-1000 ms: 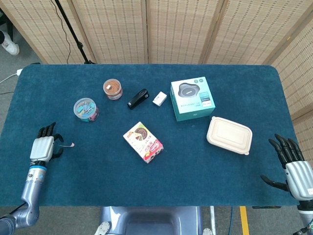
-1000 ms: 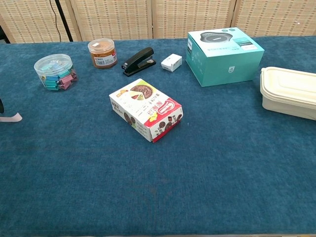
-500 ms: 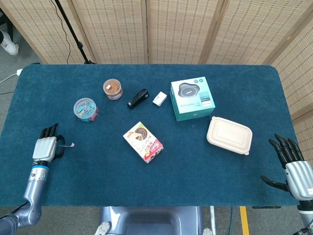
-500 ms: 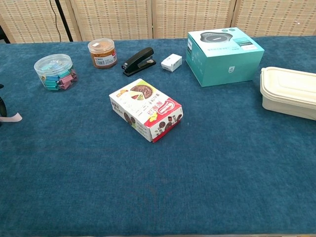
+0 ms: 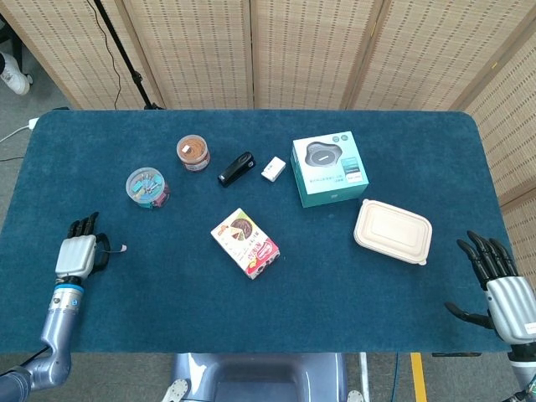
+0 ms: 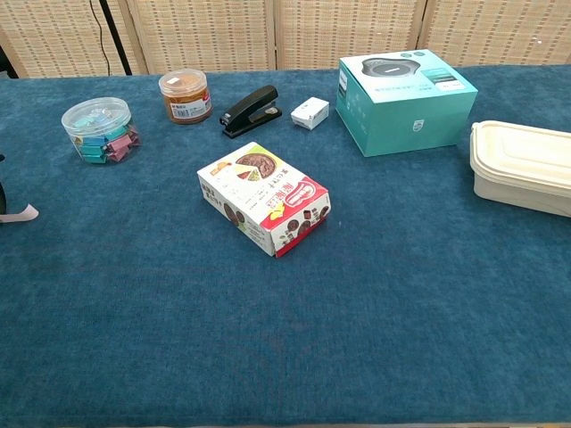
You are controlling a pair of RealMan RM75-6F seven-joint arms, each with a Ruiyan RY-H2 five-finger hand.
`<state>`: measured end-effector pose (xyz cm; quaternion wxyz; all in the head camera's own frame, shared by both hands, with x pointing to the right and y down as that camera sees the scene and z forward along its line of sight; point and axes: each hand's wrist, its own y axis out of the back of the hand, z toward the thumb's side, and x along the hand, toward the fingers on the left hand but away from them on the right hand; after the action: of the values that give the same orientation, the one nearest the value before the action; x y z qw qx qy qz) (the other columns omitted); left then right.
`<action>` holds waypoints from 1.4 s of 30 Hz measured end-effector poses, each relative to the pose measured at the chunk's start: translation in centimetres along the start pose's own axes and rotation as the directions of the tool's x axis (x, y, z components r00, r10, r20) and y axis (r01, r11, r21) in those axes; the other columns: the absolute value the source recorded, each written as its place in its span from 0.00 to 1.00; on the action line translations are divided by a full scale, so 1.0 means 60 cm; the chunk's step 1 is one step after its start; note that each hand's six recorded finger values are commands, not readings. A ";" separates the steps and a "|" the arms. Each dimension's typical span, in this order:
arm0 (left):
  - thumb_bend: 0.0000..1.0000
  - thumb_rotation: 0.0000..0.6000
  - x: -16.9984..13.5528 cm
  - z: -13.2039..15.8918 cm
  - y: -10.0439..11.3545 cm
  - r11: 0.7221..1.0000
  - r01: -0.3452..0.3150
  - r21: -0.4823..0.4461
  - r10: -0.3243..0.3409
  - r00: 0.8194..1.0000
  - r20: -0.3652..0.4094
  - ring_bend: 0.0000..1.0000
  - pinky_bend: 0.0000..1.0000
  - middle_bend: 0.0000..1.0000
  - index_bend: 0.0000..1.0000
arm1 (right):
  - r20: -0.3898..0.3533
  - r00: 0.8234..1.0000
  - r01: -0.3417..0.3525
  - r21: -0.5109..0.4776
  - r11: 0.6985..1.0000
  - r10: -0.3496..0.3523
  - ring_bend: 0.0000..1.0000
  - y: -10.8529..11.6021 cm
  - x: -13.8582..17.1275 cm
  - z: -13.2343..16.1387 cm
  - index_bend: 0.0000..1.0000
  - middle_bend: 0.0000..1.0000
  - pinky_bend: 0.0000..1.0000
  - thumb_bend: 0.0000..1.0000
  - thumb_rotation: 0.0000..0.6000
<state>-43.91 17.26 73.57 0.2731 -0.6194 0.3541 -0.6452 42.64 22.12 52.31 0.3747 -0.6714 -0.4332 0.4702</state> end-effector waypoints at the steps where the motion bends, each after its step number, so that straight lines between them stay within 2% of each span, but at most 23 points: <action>1: 0.45 1.00 0.000 0.000 0.000 1.000 -0.002 0.003 0.002 1.000 0.000 0.00 0.00 0.00 0.59 | 0.000 1.000 0.000 0.001 1.000 0.000 0.00 0.000 0.000 0.000 0.00 0.00 0.00 0.00 1.00; 6: 0.45 1.00 0.000 0.002 0.004 1.000 -0.022 0.007 0.022 1.000 0.007 0.00 0.00 0.00 0.59 | -0.001 1.000 -0.001 -0.002 1.000 0.001 0.00 0.000 0.000 0.001 0.00 0.00 0.00 0.00 1.00; 15: 0.45 1.00 -0.006 0.014 0.022 0.994 -0.106 0.035 0.104 0.993 0.050 0.00 0.00 0.00 0.60 | 0.001 1.000 -0.002 -0.005 1.000 0.002 0.00 0.000 0.001 0.000 0.00 0.00 0.00 0.00 1.00; 18: 0.46 1.00 -0.006 0.027 0.041 0.985 -0.168 0.039 0.164 0.982 0.090 0.00 0.00 0.00 0.60 | 0.003 1.000 0.000 -0.008 1.000 0.000 0.00 0.002 0.001 -0.001 0.00 0.00 0.00 0.00 1.00; 20: 0.46 1.00 -0.008 0.042 0.060 0.973 -0.228 0.036 0.222 0.966 0.134 0.00 0.00 0.00 0.60 | 0.004 1.000 0.003 -0.009 1.000 -0.003 0.00 0.003 0.000 -0.002 0.00 0.00 0.00 0.00 1.00; 21: 0.46 1.00 -0.009 0.050 0.070 0.966 -0.257 0.034 0.249 0.955 0.159 0.00 0.00 0.00 0.60 | 0.005 1.000 0.004 -0.010 1.000 -0.004 0.00 0.003 0.000 -0.003 0.00 0.00 0.00 0.00 1.00; 24: 0.46 1.00 -0.015 0.090 0.102 0.936 -0.352 0.030 0.332 0.905 0.265 0.00 0.00 0.00 0.60 | 0.006 1.000 0.005 -0.012 1.000 -0.005 0.00 0.004 0.000 -0.004 0.00 0.00 0.00 0.00 1.00; 28: 0.46 1.00 -0.030 0.164 0.139 0.887 -0.459 0.047 0.393 0.806 0.443 0.00 0.00 0.00 0.60 | 0.005 1.000 0.005 -0.014 1.000 -0.005 0.00 0.005 0.000 -0.004 0.00 0.00 0.00 0.00 1.00; 29: 0.46 1.00 -0.035 0.187 0.147 0.873 -0.484 0.058 0.397 0.775 0.492 0.00 0.00 0.00 0.60 | 0.005 1.000 0.005 -0.014 1.000 -0.005 0.00 0.005 0.000 -0.004 0.00 0.00 0.00 0.00 1.00; 31: 0.46 1.00 -0.043 0.225 0.158 0.847 -0.525 0.085 0.392 0.725 0.566 0.00 0.00 0.00 0.60 | 0.005 1.000 0.007 -0.016 1.000 -0.007 0.00 0.006 0.000 -0.004 0.00 0.00 0.00 0.00 1.00; 32: 0.46 1.00 -0.046 0.239 0.161 0.836 -0.540 0.098 0.387 0.706 0.593 0.00 0.00 0.00 0.60 | 0.005 1.000 0.007 -0.017 1.000 -0.007 0.00 0.007 0.000 -0.005 0.00 0.00 0.00 0.00 1.00; 34: 0.45 1.00 -0.051 0.269 0.167 0.809 -0.572 0.135 0.369 0.672 0.642 0.00 0.00 0.00 0.60 | 0.007 1.000 0.009 -0.020 1.000 -0.009 0.00 0.008 0.000 -0.006 0.00 0.00 0.00 0.00 1.00; 37: 0.45 1.00 -0.056 0.308 0.170 0.771 -0.610 0.185 0.336 0.635 0.696 0.00 0.00 0.00 0.60 | 0.010 1.000 0.011 -0.023 1.000 -0.011 0.00 0.010 0.000 -0.008 0.00 0.00 0.00 0.00 1.00; 39: 0.45 1.00 -0.058 0.330 0.170 0.742 -0.634 0.217 0.314 0.614 0.724 0.00 0.00 0.00 0.60 | 0.011 1.000 0.010 -0.026 1.000 -0.010 0.00 0.010 -0.001 -0.009 0.00 0.00 0.00 0.00 1.00; 42: 0.45 1.00 -0.057 0.365 0.168 0.684 -0.677 0.272 0.276 0.585 0.763 0.00 0.00 0.00 0.61 | 0.012 1.000 0.008 -0.026 1.000 -0.007 0.00 0.009 -0.002 -0.010 0.00 0.00 0.00 0.00 1.00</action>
<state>-22.76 11.34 63.09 0.7131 -0.5779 0.1951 -0.3455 43.31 21.76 51.99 0.3653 -0.6719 -0.4439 0.4670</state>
